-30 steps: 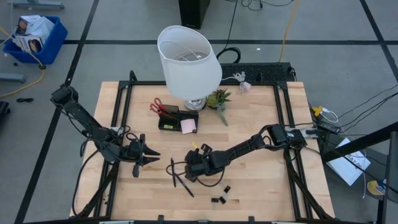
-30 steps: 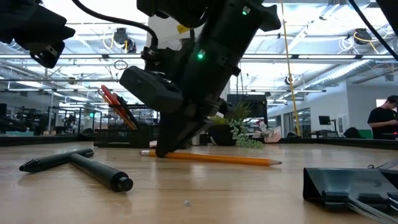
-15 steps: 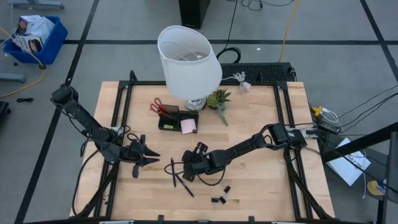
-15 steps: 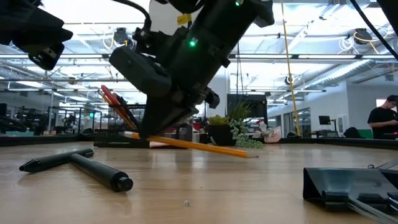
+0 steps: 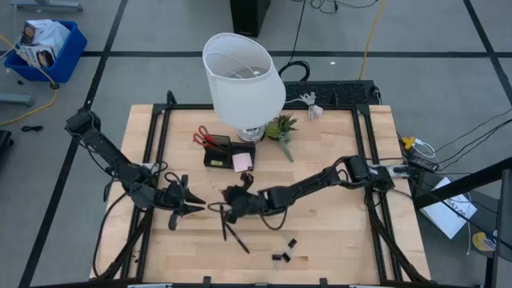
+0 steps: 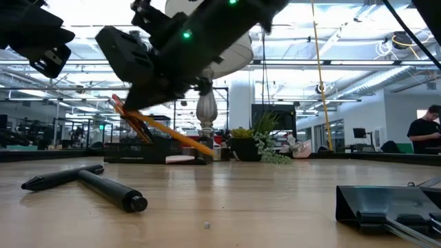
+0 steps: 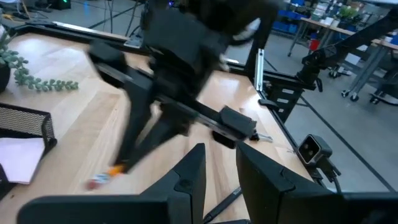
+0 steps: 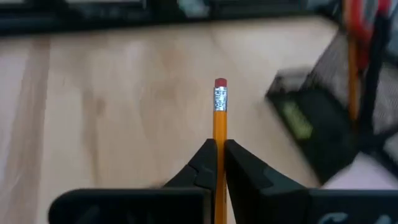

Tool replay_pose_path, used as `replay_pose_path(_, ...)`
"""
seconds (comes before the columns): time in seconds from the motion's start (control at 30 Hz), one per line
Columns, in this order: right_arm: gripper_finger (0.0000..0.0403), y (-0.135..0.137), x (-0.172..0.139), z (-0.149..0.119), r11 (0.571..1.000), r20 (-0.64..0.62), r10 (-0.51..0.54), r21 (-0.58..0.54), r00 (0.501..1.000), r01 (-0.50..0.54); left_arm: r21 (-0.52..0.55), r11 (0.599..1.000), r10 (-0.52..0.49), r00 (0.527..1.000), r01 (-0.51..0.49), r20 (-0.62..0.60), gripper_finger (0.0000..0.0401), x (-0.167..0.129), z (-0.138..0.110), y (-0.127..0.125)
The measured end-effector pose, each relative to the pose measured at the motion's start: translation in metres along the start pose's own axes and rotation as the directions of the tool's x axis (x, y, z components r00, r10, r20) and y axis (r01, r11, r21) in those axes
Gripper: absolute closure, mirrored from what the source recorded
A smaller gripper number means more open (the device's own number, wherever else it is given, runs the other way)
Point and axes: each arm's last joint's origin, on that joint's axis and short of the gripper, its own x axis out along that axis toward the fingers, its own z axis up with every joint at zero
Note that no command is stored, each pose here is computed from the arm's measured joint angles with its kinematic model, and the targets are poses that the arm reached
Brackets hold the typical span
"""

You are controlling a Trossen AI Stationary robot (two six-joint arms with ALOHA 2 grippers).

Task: Pick and place office supplies into organizer
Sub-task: Put the orange pencil into the black desk organizer

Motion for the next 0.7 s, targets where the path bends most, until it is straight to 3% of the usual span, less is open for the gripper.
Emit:
replay_pose_path(0.2, 0.0388, -0.033, 0.020, 0.030, 0.996, 0.187, -0.061, -0.050, 0.981, 0.072, -0.002, 0.996, -0.092, 0.995, 0.092, -0.039, 0.0308, 0.000, -0.001, -0.003)
replay_pose_path(0.43, 0.0388, -0.073, 0.030, 0.065, 0.978, 0.421, -0.130, -0.093, 0.898, 0.185, -0.029, 0.975, -0.221, 0.971, 0.219, -0.093, 0.0308, -0.001, -0.003, -0.007)
replay_pose_path(0.57, 0.0388, -0.100, 0.036, 0.082, 0.990, 0.547, -0.034, -0.097, 0.837, 0.103, -0.023, 0.974, -0.225, 0.970, 0.224, -0.094, 0.0308, -0.001, -0.003, -0.007)
replay_pose_path(0.7, 0.0388, -0.124, 0.041, 0.091, 0.991, 0.603, -0.017, -0.098, 0.798, 0.096, -0.025, 0.974, -0.225, 0.970, 0.224, -0.093, 0.0308, -0.001, -0.003, -0.007)
